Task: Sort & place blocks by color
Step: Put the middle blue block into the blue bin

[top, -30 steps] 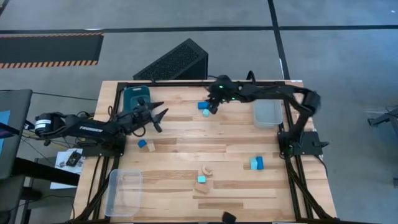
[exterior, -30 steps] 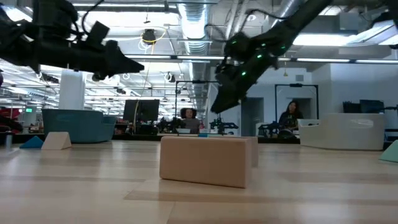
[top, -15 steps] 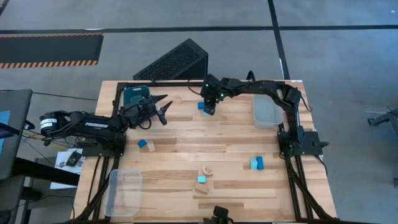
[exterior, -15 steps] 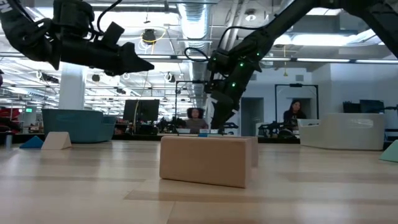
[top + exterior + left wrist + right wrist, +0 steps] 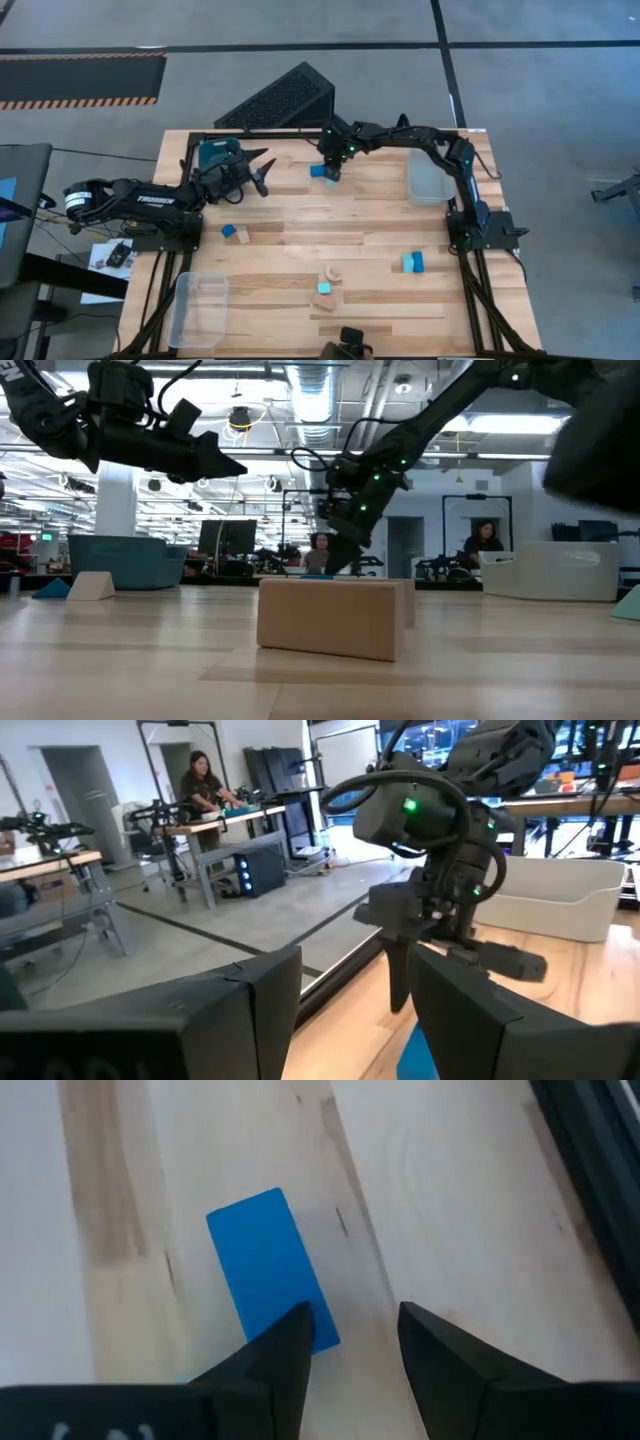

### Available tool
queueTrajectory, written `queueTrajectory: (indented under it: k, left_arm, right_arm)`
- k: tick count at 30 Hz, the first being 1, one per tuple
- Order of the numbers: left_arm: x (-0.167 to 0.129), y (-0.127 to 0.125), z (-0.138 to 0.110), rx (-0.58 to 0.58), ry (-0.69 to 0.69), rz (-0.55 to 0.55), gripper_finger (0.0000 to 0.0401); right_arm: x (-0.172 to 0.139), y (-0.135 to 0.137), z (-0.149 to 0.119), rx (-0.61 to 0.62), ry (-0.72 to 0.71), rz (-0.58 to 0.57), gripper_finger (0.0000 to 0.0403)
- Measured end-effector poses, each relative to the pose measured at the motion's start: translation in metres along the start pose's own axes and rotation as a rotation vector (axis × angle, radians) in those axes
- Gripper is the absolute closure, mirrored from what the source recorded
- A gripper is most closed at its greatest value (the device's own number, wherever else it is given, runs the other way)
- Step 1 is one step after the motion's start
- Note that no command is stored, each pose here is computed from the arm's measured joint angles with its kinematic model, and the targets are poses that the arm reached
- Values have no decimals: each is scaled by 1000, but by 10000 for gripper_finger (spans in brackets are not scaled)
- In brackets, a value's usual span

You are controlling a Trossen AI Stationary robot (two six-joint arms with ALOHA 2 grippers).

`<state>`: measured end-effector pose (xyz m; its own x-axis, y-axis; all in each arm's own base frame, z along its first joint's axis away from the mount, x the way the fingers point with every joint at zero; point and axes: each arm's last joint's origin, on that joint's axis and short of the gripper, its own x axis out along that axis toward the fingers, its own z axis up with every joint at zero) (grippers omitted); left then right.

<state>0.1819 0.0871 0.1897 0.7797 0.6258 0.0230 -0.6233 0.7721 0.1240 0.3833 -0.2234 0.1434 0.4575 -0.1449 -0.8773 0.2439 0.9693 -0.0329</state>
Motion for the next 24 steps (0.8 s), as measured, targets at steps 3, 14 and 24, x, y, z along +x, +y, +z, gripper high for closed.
queueTrajectory:
  k: [3,14,24]
  left_arm:
    - [0,1,-1,-2,12,5,227]
    - [0,1,-5,53,46,4,227]
    - [0,1,-5,74,54,1,227]
  right_arm:
    - [-4,-2,0,42,27,33,232]
    - [-48,12,-11,72,226,34,245]
    - [-66,28,-49,196,123,-7,251]
